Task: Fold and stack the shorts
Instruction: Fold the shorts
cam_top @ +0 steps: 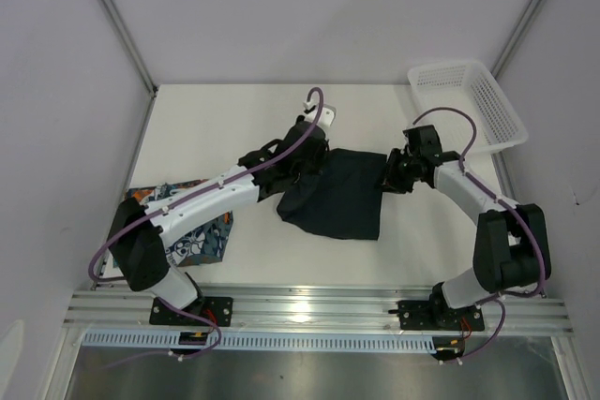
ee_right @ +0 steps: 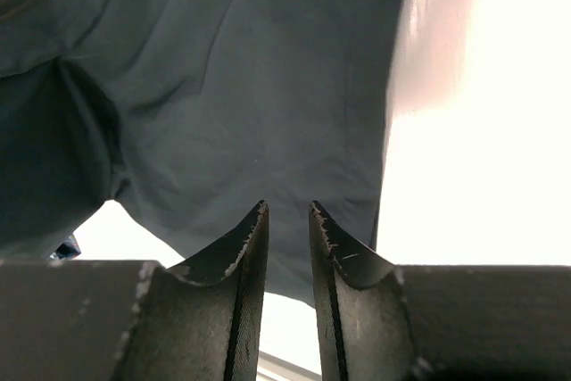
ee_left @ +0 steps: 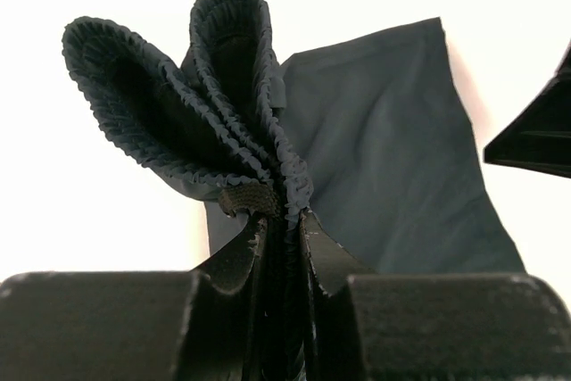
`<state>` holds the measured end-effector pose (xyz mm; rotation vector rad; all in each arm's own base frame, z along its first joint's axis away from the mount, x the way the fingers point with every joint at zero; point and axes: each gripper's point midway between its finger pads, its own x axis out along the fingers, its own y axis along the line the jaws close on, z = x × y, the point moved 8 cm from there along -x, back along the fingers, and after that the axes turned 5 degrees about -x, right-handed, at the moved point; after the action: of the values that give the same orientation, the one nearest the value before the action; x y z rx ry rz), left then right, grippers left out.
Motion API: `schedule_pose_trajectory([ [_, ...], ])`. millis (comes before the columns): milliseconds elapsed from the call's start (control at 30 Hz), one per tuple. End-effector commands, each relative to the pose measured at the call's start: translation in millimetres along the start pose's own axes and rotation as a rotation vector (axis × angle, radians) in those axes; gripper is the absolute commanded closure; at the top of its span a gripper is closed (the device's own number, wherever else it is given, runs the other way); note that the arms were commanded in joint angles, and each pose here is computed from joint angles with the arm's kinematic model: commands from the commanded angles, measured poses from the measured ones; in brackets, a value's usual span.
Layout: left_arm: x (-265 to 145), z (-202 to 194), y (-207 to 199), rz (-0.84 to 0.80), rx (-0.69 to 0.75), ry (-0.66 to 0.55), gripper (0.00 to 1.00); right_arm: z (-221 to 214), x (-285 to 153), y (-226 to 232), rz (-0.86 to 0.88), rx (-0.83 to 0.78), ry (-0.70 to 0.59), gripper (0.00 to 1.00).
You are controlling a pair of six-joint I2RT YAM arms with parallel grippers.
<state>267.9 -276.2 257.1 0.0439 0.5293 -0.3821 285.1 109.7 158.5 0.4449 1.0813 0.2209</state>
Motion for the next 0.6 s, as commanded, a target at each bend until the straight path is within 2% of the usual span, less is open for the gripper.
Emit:
schedule_pose_trajectory([
  [0, -3, 21, -10, 0.005, 0.019, -0.068, 0.99, 1, 13, -6, -0.007, -0.033, 0.007, 0.73],
  [300, 1, 19, -26, 0.029, 0.069, -0.064, 0.99, 0, 48, -25, -0.108, -0.030, 0.063, 0.81],
  [567, 9, 7, -55, 0.014, 0.124, -0.046, 0.99, -12, 69, -41, -0.166, -0.025, 0.125, 0.99],
])
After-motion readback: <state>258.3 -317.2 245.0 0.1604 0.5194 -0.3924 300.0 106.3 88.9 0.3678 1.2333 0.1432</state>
